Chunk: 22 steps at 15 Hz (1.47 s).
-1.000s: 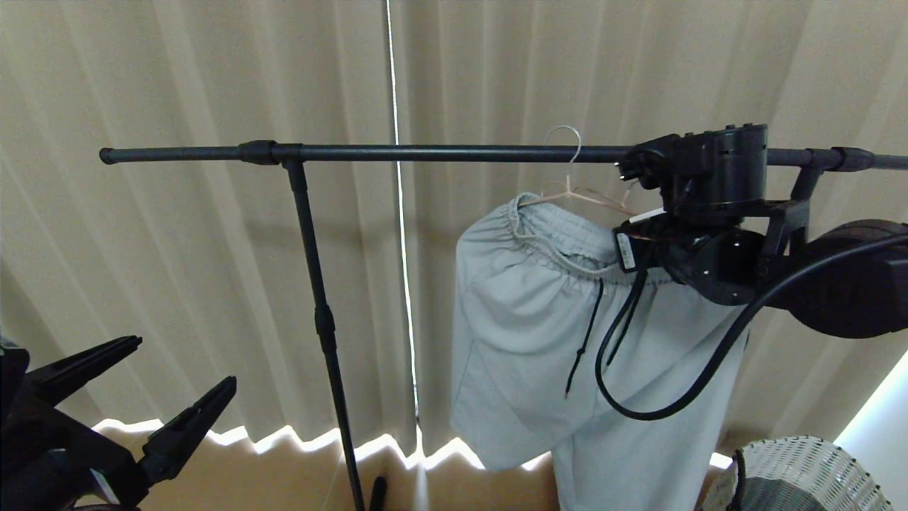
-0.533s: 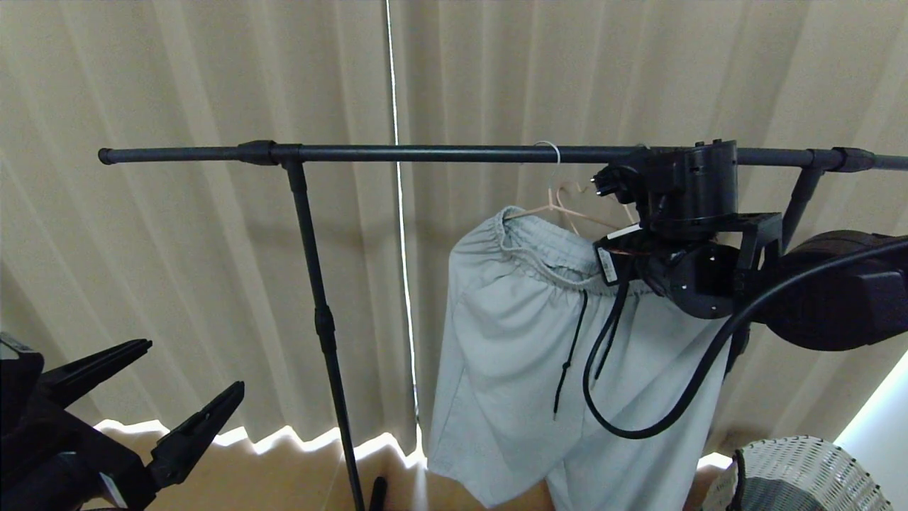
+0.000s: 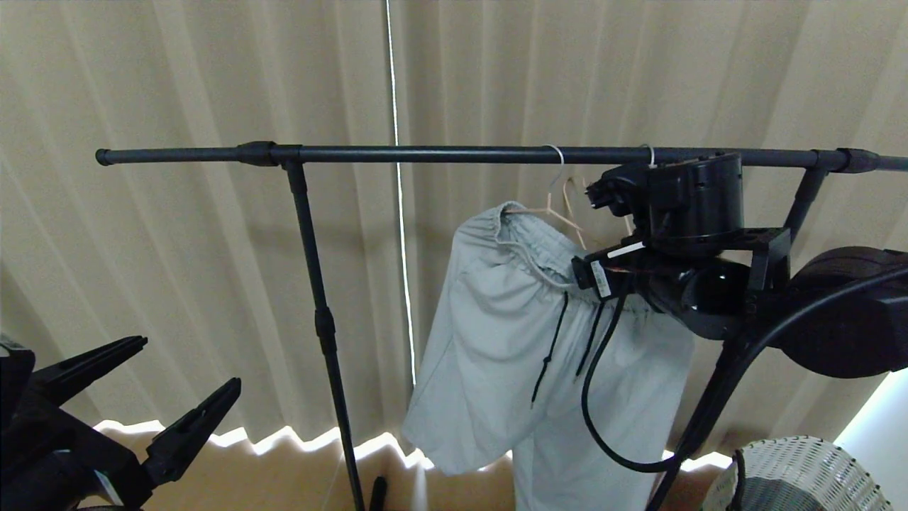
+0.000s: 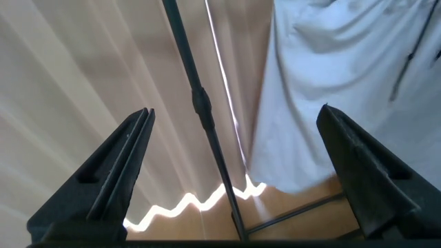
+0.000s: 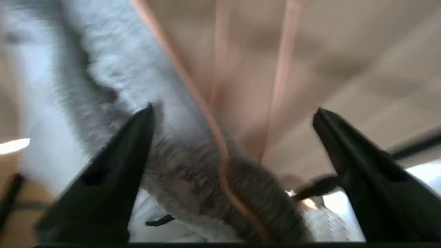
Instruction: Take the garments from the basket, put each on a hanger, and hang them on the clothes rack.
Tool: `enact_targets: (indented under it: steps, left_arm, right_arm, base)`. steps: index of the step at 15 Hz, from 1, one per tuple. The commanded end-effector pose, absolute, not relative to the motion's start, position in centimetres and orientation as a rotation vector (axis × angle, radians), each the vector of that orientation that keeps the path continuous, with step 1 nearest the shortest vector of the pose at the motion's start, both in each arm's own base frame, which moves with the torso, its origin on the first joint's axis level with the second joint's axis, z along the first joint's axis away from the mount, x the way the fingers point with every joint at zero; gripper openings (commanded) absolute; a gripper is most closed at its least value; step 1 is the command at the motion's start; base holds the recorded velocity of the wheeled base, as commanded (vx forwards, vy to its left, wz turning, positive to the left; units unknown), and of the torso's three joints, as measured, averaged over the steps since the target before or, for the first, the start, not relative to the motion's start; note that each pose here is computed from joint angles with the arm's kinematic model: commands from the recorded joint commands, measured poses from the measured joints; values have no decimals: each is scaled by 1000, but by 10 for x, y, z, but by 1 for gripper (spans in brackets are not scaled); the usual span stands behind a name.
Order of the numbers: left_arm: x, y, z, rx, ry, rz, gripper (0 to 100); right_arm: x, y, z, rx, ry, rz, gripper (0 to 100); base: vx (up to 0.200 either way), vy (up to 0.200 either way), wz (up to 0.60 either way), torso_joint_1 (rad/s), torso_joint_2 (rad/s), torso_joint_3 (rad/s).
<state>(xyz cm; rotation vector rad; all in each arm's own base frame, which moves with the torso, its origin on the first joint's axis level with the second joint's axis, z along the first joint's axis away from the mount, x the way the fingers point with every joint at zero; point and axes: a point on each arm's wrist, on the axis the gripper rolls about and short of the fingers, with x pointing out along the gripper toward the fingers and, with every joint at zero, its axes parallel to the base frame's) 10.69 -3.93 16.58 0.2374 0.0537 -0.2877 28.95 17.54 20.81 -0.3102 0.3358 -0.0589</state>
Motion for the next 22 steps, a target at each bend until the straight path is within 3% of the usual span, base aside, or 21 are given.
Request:
enact_targets:
  steps: [1,6,10,17,22]
  left_arm:
    - [106,-39,166,238,48,-287,100]
    - [105,-38,168,237,39,-284,100]
    - [105,-38,167,238,42,-283,100]
    - [109,-40,166,240,59,-286,100]
    - [111,-41,157,248,109,-291,100]
  right_arm:
    - [284,180,214,-274,303,21,100]
    - [286,184,216,-216,246,157,100]
    - [273,175,223,-177,180,159,100]
    - [206,113,237,-136,131,108,100]
    - [181,72,216,-192,271,-2,100]
  base:
    - [0,0,0,0,0,0]
    - [0,0,0,0,0,0]
    - [0,0,0,0,0,0]
    - [0,0,0,0,0,0]
    - [0,0,0,0,0,0]
